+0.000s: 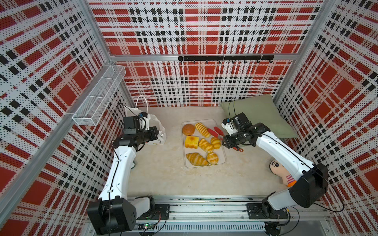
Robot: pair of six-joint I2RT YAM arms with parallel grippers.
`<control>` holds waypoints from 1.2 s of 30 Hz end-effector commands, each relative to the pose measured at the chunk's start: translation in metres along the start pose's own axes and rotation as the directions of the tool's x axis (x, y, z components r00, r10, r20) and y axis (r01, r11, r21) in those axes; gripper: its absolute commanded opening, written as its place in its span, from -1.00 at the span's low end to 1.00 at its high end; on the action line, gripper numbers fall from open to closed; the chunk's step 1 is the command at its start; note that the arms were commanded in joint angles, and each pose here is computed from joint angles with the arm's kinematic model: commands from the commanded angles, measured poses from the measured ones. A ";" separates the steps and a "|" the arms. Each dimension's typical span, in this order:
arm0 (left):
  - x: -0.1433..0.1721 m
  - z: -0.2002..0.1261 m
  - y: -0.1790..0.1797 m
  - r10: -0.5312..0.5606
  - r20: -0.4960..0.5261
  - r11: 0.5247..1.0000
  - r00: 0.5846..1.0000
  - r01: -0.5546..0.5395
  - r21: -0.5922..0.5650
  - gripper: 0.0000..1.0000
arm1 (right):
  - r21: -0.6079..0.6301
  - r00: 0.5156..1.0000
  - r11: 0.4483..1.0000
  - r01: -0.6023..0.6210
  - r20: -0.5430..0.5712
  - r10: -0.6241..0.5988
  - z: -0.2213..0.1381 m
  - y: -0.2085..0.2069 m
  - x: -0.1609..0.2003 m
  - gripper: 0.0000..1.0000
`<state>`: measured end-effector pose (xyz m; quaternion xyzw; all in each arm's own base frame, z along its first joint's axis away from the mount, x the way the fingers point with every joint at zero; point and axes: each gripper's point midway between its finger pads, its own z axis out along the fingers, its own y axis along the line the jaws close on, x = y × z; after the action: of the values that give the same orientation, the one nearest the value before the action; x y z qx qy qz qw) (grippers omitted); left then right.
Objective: Pack bread into a paper bag
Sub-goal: Pick up the paper bag from the center of the board, then pick up the fake bread from the plate.
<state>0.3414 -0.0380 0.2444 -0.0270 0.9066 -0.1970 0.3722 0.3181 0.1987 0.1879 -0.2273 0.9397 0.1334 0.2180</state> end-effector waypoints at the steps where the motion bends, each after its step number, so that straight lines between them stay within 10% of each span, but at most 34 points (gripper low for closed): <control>1: 0.010 -0.010 -0.011 0.068 -0.029 0.998 0.997 -0.067 0.015 -1.00 | 0.072 0.999 0.996 0.048 -0.010 -0.047 0.003 -0.011 -0.008 -0.07; 36: 0.003 -0.031 -0.003 0.164 0.006 0.971 0.986 -0.160 -0.176 -1.00 | 0.136 0.978 0.978 0.156 -0.160 -0.134 0.082 -0.021 -0.040 0.03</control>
<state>0.3199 -0.0287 0.2595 0.0001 0.9208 -0.0918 0.3792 0.3843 0.2175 0.1289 -0.2747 0.9466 0.0363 0.1651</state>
